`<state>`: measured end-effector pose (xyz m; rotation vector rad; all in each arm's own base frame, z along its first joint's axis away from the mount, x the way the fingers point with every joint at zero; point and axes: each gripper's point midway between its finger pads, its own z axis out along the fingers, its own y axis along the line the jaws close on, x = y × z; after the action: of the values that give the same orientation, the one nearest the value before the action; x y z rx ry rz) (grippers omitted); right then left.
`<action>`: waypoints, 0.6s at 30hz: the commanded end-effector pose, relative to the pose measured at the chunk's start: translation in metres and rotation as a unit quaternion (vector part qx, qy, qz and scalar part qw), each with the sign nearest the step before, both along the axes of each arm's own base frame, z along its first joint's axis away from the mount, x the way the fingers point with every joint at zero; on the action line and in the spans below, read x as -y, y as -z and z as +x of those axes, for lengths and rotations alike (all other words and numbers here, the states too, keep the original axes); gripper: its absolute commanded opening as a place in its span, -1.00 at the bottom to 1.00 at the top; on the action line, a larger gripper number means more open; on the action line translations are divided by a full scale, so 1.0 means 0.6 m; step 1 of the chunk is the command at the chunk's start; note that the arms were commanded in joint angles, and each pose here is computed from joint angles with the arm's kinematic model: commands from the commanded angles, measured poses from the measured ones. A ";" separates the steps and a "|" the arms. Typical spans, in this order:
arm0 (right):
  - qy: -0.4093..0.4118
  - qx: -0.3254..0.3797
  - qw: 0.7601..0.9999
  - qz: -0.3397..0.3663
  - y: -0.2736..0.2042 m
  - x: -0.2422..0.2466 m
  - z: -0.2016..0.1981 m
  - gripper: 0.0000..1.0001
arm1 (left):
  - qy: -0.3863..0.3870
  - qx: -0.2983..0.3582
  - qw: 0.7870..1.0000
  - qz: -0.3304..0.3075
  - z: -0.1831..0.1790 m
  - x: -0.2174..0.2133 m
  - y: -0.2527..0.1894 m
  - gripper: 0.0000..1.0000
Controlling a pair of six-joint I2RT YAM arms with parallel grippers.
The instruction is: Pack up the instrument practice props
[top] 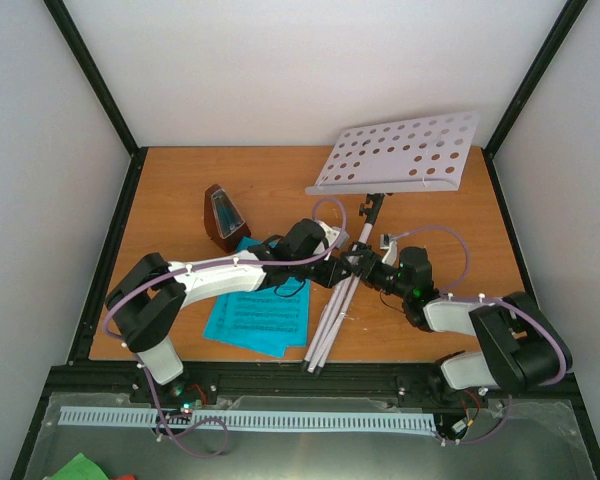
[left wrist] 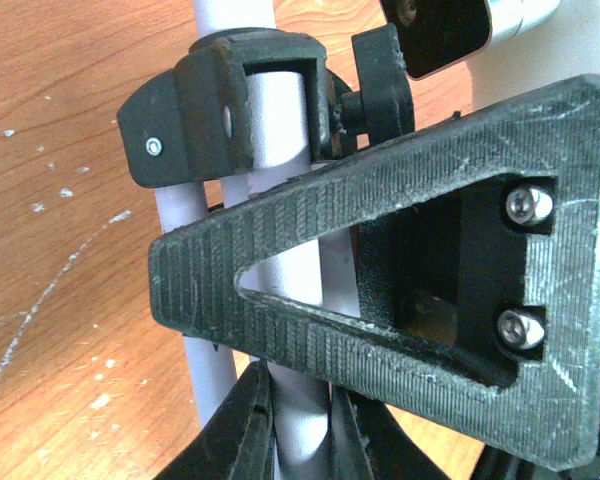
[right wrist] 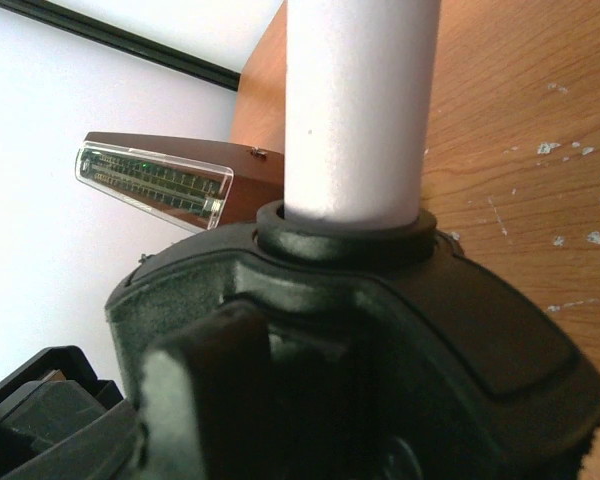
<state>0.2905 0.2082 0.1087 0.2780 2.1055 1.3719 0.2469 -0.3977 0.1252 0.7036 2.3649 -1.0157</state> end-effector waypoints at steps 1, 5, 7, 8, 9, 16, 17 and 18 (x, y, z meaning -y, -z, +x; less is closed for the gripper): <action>0.062 0.090 0.993 -0.036 -0.010 0.031 0.051 -0.95 | 0.048 0.117 0.987 -0.101 0.017 0.055 -0.152 -0.99; 0.059 0.087 0.994 -0.039 0.007 0.027 0.058 -0.94 | 0.038 0.117 0.989 -0.077 0.031 0.055 -0.128 -0.99; 0.060 0.084 0.994 -0.045 0.017 0.028 0.060 -0.94 | 0.035 0.116 0.990 -0.071 0.036 0.056 -0.120 -0.99; 0.060 0.083 0.994 -0.049 0.022 0.028 0.061 -0.94 | 0.035 0.115 0.990 -0.069 0.036 0.057 -0.116 -0.99; 0.061 0.081 0.993 -0.054 0.027 0.029 0.062 -0.93 | 0.034 0.116 0.990 -0.066 0.038 0.058 -0.112 -0.99; 0.069 0.065 0.990 -0.106 0.067 0.042 0.067 -0.69 | 0.031 0.109 0.993 -0.037 0.049 0.061 -0.074 -0.99; 0.069 0.065 0.989 -0.111 0.070 0.042 0.069 -0.68 | 0.032 0.107 0.993 -0.036 0.050 0.062 -0.071 -0.99; 0.069 0.063 0.989 -0.114 0.074 0.042 0.070 -0.68 | 0.033 0.105 0.993 -0.035 0.049 0.063 -0.068 -0.99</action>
<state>0.3031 0.2042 0.0644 0.4199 2.1669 1.3387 0.2612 -0.3990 0.0876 0.6937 2.4495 -0.8899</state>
